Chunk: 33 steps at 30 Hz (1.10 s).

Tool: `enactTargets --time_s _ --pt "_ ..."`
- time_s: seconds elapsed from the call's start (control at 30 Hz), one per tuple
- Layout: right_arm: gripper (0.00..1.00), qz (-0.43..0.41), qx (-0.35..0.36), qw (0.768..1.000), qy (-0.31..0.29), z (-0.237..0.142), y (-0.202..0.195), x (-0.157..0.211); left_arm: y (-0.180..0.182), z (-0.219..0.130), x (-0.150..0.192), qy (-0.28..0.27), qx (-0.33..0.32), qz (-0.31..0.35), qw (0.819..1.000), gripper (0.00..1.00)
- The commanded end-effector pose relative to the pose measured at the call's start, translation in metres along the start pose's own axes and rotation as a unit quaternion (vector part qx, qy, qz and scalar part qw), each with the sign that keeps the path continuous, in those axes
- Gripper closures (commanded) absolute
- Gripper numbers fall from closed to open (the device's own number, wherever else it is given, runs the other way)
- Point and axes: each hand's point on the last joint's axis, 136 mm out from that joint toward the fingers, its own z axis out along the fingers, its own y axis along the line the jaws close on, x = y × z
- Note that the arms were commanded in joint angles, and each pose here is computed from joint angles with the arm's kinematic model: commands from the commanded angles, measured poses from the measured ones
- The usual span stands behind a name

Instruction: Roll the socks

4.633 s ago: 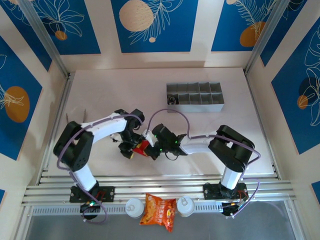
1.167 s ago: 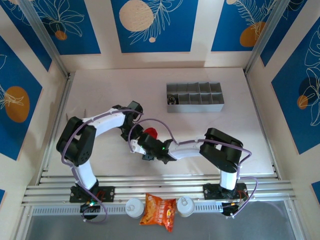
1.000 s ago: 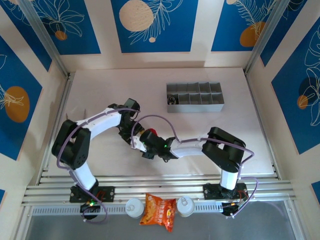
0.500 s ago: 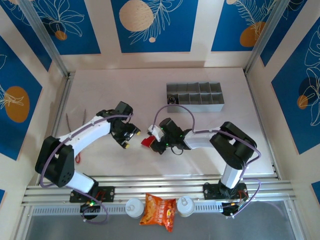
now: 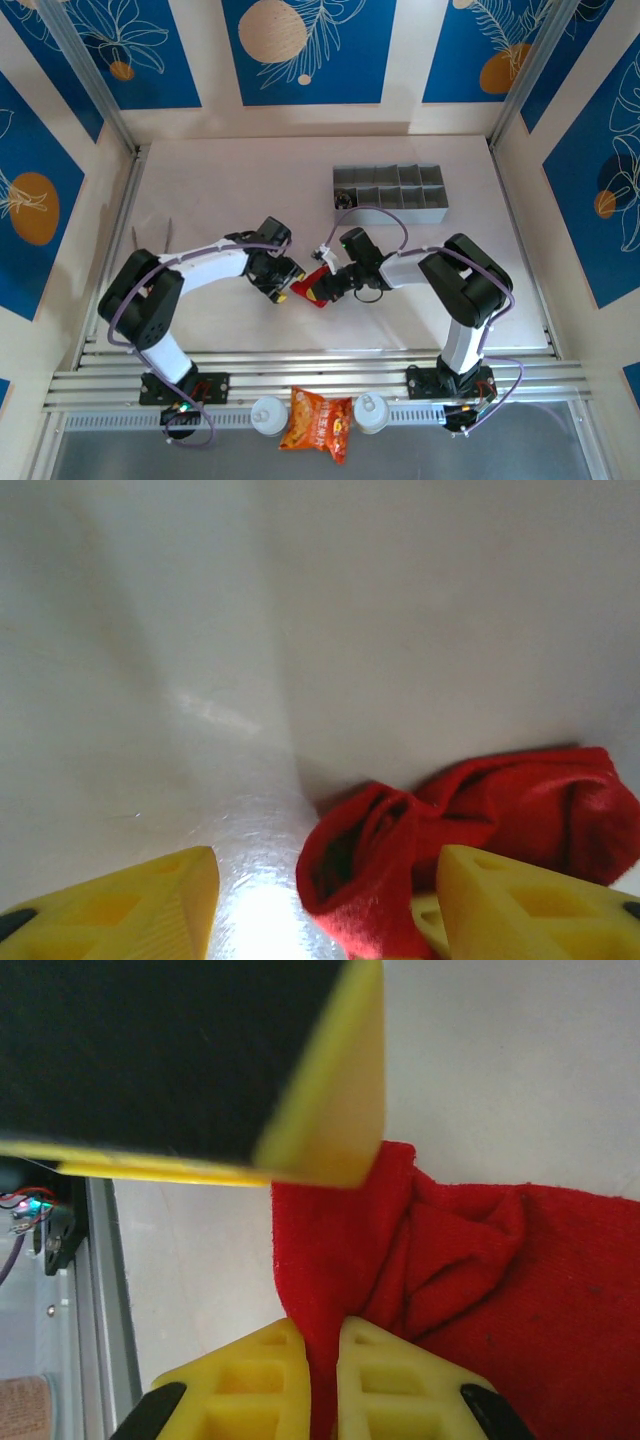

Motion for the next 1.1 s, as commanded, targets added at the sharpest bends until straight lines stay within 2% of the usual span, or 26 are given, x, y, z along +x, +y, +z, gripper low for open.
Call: enactTargets --time_s 0.0,0.1,0.23,0.33,0.4,0.5,0.63,0.73,0.8,0.87,0.93,1.07 --pt "1.00 0.032 -0.017 0.999 0.025 0.003 0.000 0.017 -0.016 0.006 0.007 0.014 0.015 0.007 1.000 0.46" --pt "1.00 0.031 -0.014 0.999 0.024 0.003 -0.002 0.019 -0.017 0.014 0.011 0.021 0.008 0.012 1.000 0.53" --pt "1.00 0.028 -0.011 0.999 0.023 0.003 -0.004 0.020 -0.018 0.021 0.020 0.031 0.002 0.019 0.999 0.57" --pt "1.00 0.023 -0.010 0.999 0.027 0.004 -0.005 0.021 -0.015 0.026 0.024 0.038 0.000 0.018 0.999 0.65" --pt "1.00 0.016 -0.008 0.999 0.031 0.004 -0.005 0.020 -0.013 0.028 0.026 0.041 -0.001 0.010 0.999 0.74" --pt "1.00 -0.018 -0.003 0.999 0.047 0.009 0.000 0.018 -0.002 0.022 0.023 0.034 -0.006 -0.014 0.999 0.98" --pt "1.00 -0.109 0.003 0.991 0.083 0.023 0.015 0.011 0.033 -0.007 0.012 0.004 -0.032 -0.059 0.998 1.00" --pt "1.00 -0.156 -0.022 0.983 0.095 0.033 0.032 0.003 0.064 -0.028 0.017 0.004 -0.085 -0.075 0.994 1.00" --pt "0.92 -0.159 -0.033 0.982 0.098 0.038 0.037 -0.002 0.078 -0.035 0.023 0.010 -0.113 -0.080 0.990 1.00" --pt "0.72 -0.173 -0.027 0.981 0.087 0.040 0.041 -0.006 0.091 -0.043 0.025 0.004 -0.147 -0.091 0.985 1.00" --pt "0.59 -0.203 -0.006 0.977 0.066 0.039 0.046 -0.008 0.097 -0.045 0.022 -0.008 -0.164 -0.101 0.981 1.00" --pt "0.50 -0.253 0.050 0.966 0.029 0.028 0.057 -0.005 0.086 -0.039 0.019 -0.011 -0.172 -0.105 0.979 1.00"
